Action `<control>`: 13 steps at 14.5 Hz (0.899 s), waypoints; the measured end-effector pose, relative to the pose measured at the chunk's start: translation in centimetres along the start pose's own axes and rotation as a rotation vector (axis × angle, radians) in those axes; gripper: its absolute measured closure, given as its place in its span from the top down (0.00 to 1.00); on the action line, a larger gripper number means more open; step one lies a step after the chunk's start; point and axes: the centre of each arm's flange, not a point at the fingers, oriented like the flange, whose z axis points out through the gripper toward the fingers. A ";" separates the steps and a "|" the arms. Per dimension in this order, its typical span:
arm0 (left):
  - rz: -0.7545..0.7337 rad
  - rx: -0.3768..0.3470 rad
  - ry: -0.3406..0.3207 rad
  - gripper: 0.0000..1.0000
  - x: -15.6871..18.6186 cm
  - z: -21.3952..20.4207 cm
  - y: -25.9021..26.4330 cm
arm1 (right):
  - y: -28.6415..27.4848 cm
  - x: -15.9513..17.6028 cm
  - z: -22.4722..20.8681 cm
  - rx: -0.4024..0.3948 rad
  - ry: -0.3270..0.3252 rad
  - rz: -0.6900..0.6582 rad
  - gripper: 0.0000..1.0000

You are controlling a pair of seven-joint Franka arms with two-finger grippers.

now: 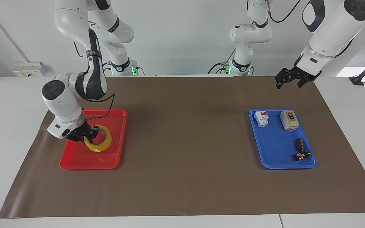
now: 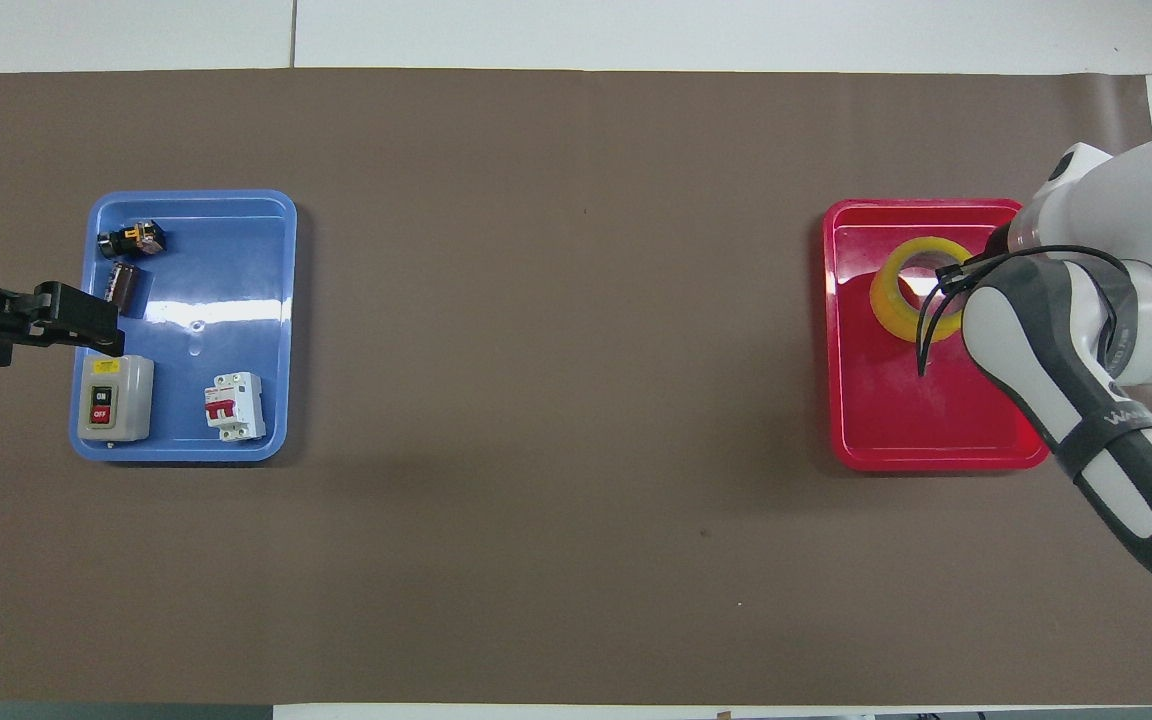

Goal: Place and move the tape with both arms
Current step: 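Carry the tape with the right gripper into the red tray, then lower the tape into the red tray and open the right gripper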

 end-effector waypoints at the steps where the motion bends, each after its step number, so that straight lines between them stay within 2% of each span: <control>1: 0.000 0.000 0.000 1.00 0.0 0.0 0.0 | 0.3 -0.7 0.2 0.014 0.000 -0.004 0.22; 7: -0.002 0.000 0.000 1.00 0.0 0.0 -0.1 | -0.3 -5.5 2.5 -0.005 0.082 -0.026 0.22; 13: -0.003 0.000 0.000 1.00 0.0 0.0 -0.1 | 0.2 -7.4 4.3 -0.023 0.123 -0.014 0.22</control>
